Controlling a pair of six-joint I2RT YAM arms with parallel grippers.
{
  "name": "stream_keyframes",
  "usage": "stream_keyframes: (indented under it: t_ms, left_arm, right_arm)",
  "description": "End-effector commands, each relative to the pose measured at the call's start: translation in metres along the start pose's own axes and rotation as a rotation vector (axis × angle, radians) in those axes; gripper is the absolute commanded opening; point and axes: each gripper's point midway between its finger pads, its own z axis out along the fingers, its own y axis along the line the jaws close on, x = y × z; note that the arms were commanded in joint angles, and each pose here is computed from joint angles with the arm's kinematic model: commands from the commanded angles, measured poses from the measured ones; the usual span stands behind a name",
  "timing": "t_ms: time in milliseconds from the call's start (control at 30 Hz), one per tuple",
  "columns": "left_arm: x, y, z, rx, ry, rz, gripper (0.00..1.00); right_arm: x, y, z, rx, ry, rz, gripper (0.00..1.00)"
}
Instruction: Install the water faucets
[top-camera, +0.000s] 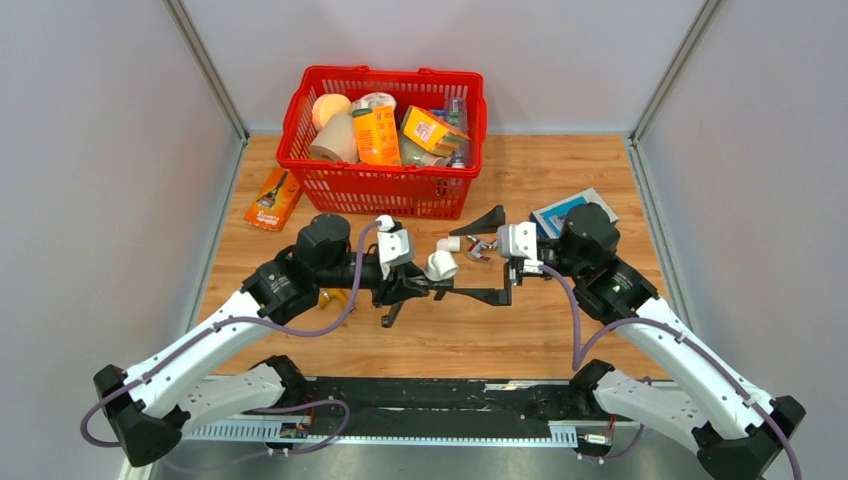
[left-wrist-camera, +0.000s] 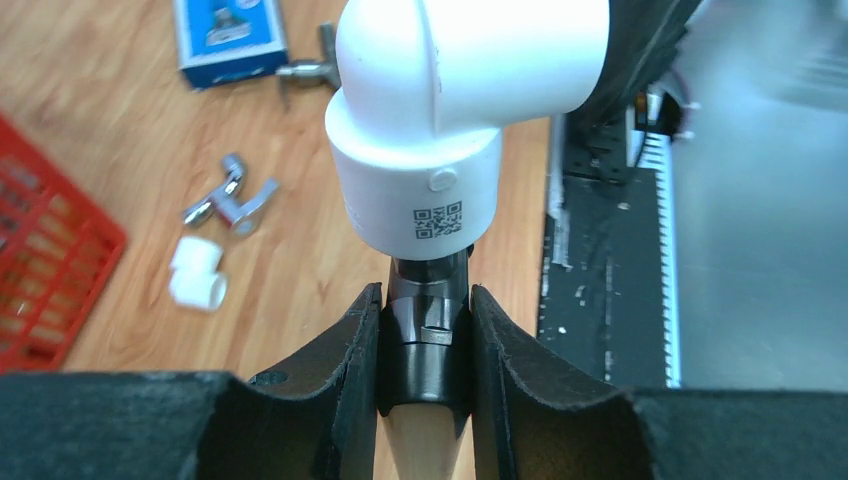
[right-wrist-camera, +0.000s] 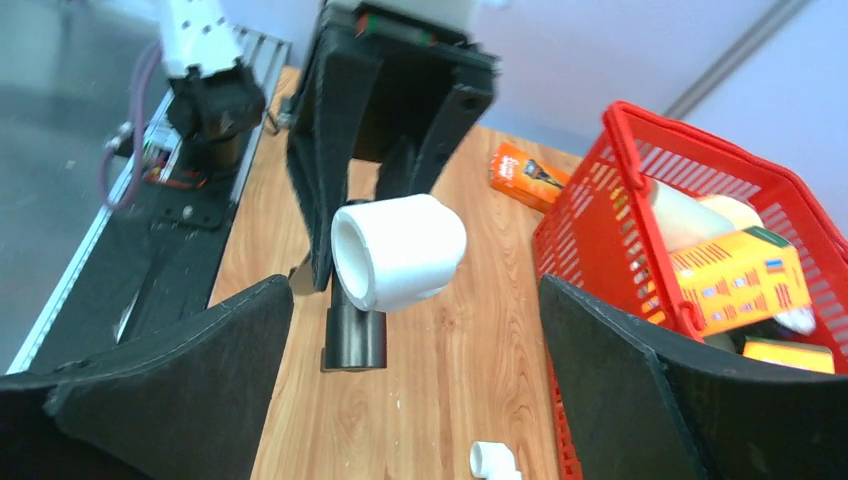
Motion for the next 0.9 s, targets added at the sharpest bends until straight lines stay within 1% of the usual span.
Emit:
stream_keyframes:
  t_ms: [0, 67, 200, 433, 533, 600, 633, 700, 767, 800, 867]
  left_arm:
    - [-0.052, -0.036, -0.007, 0.253, -0.108, 0.16, 0.0]
    - [-0.054, -0.038, -0.005, 0.28, -0.104, 0.169, 0.0]
    - [-0.052, -0.04, 0.001, 0.333, -0.076, 0.167, 0.0]
    - [-0.048, -0.041, 0.004, 0.376, -0.039, 0.172, 0.0]
    - [-0.047, -0.04, 0.005, 0.379, -0.032, 0.173, 0.0]
    - [-0.047, -0.038, 0.007, 0.37, -0.027, 0.173, 0.0]
    - [-0.046, -0.037, 0.007, 0.359, -0.023, 0.172, 0.0]
    - [-0.046, -0.032, 0.008, 0.329, -0.016, 0.171, 0.0]
    - [-0.048, -0.027, 0.007, 0.291, -0.019, 0.174, 0.0]
    - [-0.049, -0.022, 0.009, 0.267, -0.025, 0.174, 0.0]
    - [-0.053, -0.01, 0.009, 0.179, -0.035, 0.174, 0.0]
  right_arm:
    - [-0.016, 0.02, -0.001, -0.183, -0.044, -0.183, 1.0]
    - [-0.022, 0.029, -0.001, -0.256, -0.063, -0.195, 1.0]
    - [-0.023, 0.042, 0.002, -0.368, -0.099, -0.151, 1.0]
    - [-0.024, 0.045, 0.004, -0.408, -0.116, -0.142, 0.98]
    - [-0.021, 0.043, 0.006, -0.412, -0.11, -0.13, 0.94]
    - [-0.019, 0.042, 0.008, -0.414, -0.104, -0.116, 0.86]
    - [-0.019, 0.042, 0.008, -0.415, -0.101, -0.111, 0.79]
    - [-0.017, 0.041, 0.009, -0.413, -0.091, -0.094, 0.73]
    - [-0.013, 0.04, 0.01, -0.405, -0.078, -0.086, 0.63]
    - [-0.01, 0.039, 0.01, -0.399, -0.068, -0.078, 0.54]
    - [-0.004, 0.034, 0.013, -0.378, -0.042, -0.058, 0.27]
